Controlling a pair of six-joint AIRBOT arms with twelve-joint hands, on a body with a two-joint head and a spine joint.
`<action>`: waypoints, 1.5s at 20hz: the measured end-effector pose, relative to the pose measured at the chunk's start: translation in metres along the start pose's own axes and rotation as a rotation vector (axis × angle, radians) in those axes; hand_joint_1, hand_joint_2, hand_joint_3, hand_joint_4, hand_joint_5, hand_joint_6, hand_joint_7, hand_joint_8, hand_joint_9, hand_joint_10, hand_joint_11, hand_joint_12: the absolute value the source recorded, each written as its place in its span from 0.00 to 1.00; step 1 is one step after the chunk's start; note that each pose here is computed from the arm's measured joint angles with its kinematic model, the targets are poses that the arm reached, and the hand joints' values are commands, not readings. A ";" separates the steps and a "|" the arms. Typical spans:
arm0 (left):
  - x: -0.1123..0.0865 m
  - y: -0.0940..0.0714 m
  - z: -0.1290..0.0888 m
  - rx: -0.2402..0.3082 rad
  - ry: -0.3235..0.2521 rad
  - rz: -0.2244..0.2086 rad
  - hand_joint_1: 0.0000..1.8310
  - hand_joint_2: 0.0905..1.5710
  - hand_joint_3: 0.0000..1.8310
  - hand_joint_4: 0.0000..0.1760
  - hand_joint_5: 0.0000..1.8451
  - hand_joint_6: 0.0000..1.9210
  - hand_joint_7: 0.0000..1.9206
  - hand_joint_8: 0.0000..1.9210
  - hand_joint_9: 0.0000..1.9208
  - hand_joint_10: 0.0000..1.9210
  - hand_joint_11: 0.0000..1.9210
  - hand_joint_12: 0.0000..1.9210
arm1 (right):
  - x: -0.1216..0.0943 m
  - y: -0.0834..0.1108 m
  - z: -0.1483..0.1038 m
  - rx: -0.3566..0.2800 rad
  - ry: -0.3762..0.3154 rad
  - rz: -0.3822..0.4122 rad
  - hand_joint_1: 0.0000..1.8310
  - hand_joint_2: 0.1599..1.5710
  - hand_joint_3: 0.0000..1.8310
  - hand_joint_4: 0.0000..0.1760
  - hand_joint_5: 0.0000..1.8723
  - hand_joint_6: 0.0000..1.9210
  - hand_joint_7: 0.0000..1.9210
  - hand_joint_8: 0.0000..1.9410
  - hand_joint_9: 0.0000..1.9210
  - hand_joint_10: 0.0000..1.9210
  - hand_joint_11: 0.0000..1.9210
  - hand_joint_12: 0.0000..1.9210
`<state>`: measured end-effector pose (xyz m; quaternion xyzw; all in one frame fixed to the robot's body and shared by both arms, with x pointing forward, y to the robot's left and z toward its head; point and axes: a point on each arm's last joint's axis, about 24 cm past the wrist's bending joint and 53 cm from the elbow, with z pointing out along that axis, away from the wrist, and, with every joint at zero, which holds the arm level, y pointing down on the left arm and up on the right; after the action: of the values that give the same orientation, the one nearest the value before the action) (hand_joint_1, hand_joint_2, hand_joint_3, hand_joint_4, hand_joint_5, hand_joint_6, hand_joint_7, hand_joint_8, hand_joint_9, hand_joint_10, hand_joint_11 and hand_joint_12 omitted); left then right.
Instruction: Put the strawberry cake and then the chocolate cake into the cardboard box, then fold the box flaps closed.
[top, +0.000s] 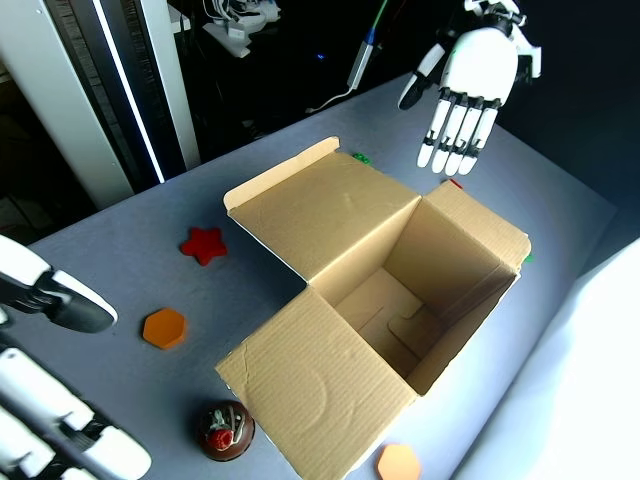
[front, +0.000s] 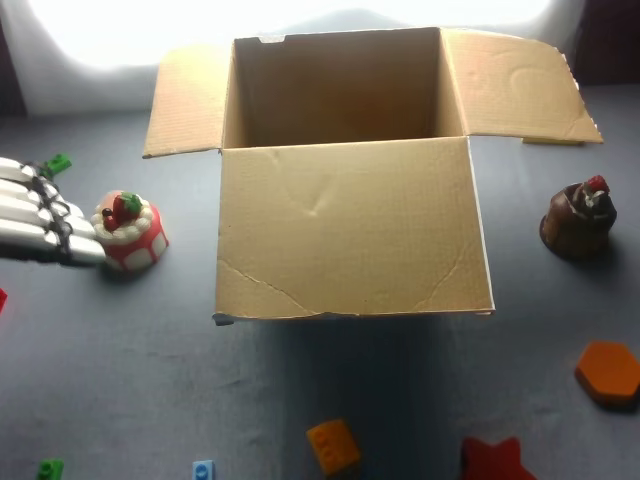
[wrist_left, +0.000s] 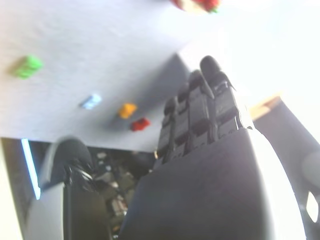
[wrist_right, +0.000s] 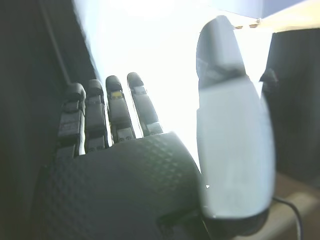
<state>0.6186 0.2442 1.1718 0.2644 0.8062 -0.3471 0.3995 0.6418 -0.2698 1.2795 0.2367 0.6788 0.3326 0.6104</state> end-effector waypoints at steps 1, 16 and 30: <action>-0.005 0.007 0.001 -0.018 -0.023 -0.025 0.50 0.68 0.00 0.11 0.02 0.00 0.04 0.00 0.05 0.00 0.00 0.29 | -0.003 -0.002 0.000 0.007 -0.005 0.012 0.66 0.58 0.00 0.14 0.00 0.00 0.02 0.01 0.02 0.01 0.00 0.00; -0.015 0.020 0.062 0.004 -0.041 0.025 0.56 0.71 0.00 0.19 0.03 0.00 0.03 0.00 0.03 0.00 0.00 0.22 | 0.008 0.003 0.003 0.010 0.037 -0.083 0.69 0.58 0.00 0.00 0.03 0.01 0.03 0.00 0.02 0.01 0.00 0.00; -0.017 0.036 0.108 -0.015 -0.058 -0.008 0.57 0.67 0.00 0.20 0.02 0.00 0.02 0.00 0.03 0.00 0.00 0.23 | 0.008 0.004 0.003 0.008 0.039 -0.084 0.68 0.59 0.00 0.00 0.00 0.00 0.02 0.00 0.01 0.00 0.00 0.00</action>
<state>0.7031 0.1810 1.1257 0.2481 0.7980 -0.3500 0.4232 0.6430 -0.2604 1.2768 0.2037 0.7011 0.3085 0.6097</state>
